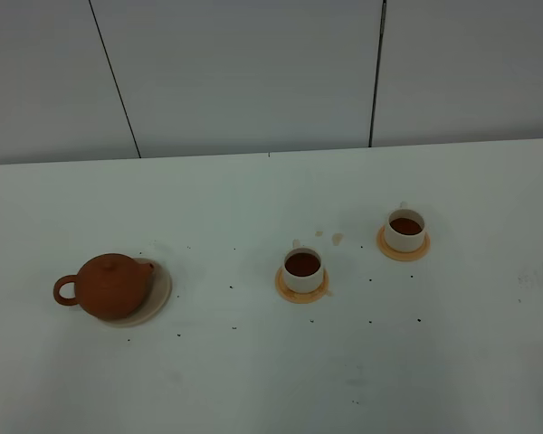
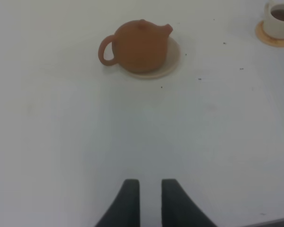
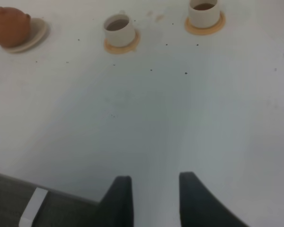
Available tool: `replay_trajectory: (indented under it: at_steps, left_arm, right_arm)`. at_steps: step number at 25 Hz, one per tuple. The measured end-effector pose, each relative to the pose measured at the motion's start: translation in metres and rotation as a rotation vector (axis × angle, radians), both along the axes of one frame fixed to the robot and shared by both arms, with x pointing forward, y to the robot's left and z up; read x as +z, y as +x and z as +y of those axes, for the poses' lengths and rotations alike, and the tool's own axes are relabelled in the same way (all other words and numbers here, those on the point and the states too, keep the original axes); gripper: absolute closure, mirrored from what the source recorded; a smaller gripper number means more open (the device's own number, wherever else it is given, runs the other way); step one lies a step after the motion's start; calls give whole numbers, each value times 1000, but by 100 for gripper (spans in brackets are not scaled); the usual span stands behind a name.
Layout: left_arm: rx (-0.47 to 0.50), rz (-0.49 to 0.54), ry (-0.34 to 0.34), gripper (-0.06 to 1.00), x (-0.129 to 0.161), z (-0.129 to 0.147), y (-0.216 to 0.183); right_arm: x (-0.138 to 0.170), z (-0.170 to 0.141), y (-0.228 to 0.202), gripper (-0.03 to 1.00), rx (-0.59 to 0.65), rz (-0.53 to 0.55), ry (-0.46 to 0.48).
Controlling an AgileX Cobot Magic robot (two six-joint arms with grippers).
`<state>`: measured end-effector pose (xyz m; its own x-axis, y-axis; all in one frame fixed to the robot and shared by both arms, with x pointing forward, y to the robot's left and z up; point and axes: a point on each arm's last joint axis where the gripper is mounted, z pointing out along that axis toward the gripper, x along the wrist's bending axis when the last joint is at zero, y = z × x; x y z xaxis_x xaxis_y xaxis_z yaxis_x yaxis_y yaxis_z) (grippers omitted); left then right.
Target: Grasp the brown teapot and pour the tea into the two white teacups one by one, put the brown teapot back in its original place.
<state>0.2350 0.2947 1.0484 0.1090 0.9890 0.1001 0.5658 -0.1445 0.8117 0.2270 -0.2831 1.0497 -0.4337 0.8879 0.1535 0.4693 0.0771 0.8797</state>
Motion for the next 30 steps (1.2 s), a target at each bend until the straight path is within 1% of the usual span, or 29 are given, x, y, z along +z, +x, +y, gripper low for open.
replay_trajectory:
  at_steps: [4,9,30]
  left_arm:
    - [11,2,2,76,0,1,0]
    - [93,-1,-7,76,0,7,0]
    - [105,1,-14,75,-2,7,1]
  right_arm:
    - [0,0,0,73,0,0,0]
    - [0,0,0,73,0,0,0]
    - [0,0,0,73,2,1,2]
